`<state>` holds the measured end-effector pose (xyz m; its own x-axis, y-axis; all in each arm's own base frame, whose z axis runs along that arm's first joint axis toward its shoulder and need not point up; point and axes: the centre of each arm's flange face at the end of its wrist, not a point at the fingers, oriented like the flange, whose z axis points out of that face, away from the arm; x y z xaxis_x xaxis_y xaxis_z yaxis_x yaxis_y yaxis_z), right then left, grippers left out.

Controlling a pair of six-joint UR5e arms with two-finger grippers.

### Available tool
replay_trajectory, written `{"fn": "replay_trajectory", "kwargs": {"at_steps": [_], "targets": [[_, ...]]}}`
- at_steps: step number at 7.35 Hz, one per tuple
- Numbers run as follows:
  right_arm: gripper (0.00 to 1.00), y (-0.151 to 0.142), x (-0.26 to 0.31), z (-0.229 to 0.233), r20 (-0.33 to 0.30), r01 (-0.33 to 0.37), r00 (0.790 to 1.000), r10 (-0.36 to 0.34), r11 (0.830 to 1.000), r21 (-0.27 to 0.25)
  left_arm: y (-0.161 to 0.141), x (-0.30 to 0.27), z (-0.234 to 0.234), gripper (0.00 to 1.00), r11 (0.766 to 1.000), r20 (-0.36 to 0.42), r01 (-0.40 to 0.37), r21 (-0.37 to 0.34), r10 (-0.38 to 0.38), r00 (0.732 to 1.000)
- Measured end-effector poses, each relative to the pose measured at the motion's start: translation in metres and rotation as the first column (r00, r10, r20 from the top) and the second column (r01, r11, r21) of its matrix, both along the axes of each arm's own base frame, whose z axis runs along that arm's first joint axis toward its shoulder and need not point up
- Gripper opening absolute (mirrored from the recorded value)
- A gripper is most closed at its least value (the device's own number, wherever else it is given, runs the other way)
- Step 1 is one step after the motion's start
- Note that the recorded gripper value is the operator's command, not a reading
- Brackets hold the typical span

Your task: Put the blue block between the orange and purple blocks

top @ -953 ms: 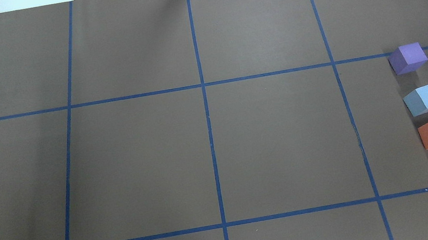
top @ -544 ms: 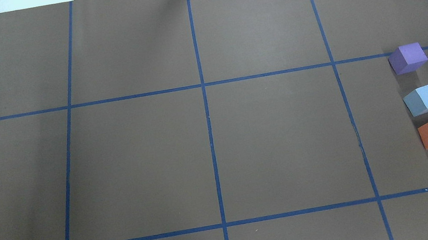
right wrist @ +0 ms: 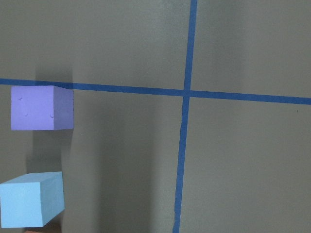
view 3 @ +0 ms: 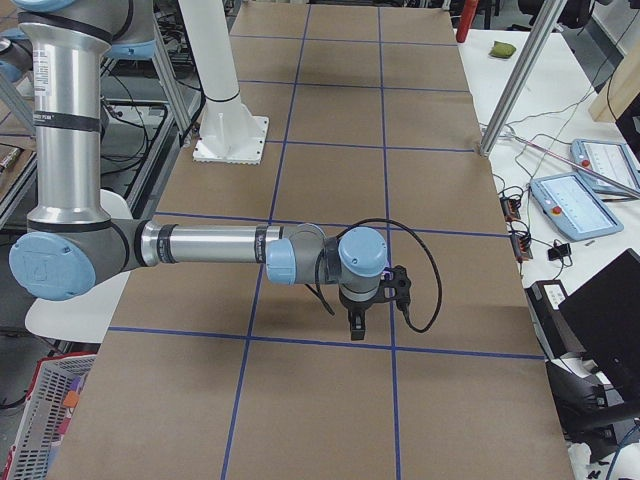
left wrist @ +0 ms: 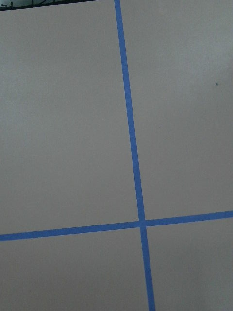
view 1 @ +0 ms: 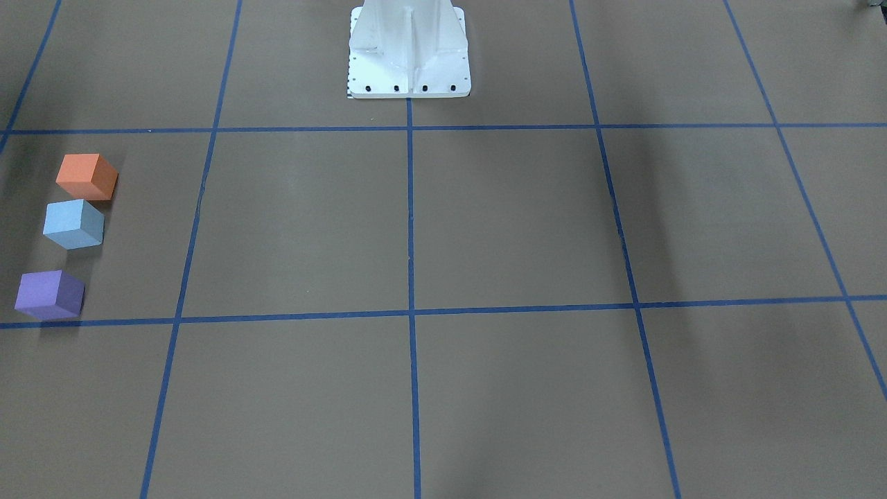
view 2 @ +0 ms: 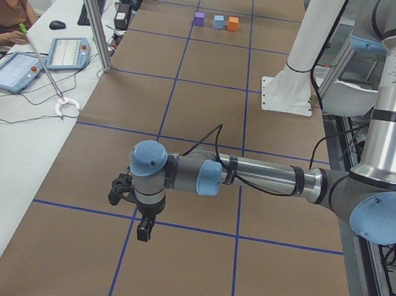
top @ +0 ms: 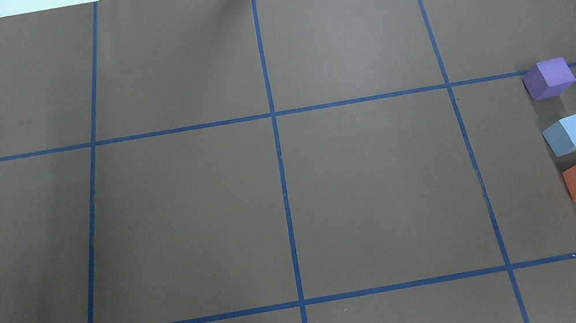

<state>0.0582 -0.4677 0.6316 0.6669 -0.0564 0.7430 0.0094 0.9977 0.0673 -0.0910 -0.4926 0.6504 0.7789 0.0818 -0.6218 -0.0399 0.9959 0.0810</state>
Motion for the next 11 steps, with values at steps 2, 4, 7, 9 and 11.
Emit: {"fn": "replay_trajectory", "kwargs": {"at_steps": [2,4,7,9,11], "targets": [[1.0,-0.0001,0.0003,0.0001,-0.003,-0.06,0.998,0.06,0.996,-0.066,-0.0002,0.0,-0.0009,1.0,1.0,0.0,0.004,0.001,-0.004,1.0],[1.0,0.0004,0.0004,0.0007,-0.005,-0.086,0.996,0.086,0.992,-0.095,-0.0005,0.0003,-0.0014,1.0,1.0,0.0,0.004,0.003,-0.004,1.0],[1.0,0.0006,0.0004,0.0011,-0.005,-0.089,0.996,0.089,0.991,-0.098,-0.001,0.0002,-0.0019,1.0,1.0,0.0,0.004,0.003,-0.004,1.0],[1.0,0.0006,0.0004,0.0005,-0.005,-0.089,0.996,0.089,0.991,-0.097,-0.0012,0.0,-0.002,1.0,1.0,0.0,0.005,0.003,-0.005,1.0],[1.0,0.0006,0.0002,0.0003,-0.003,-0.089,0.996,0.089,0.991,-0.097,-0.0017,0.0004,-0.0024,1.0,1.0,0.0,0.004,0.004,-0.004,1.0]]}}
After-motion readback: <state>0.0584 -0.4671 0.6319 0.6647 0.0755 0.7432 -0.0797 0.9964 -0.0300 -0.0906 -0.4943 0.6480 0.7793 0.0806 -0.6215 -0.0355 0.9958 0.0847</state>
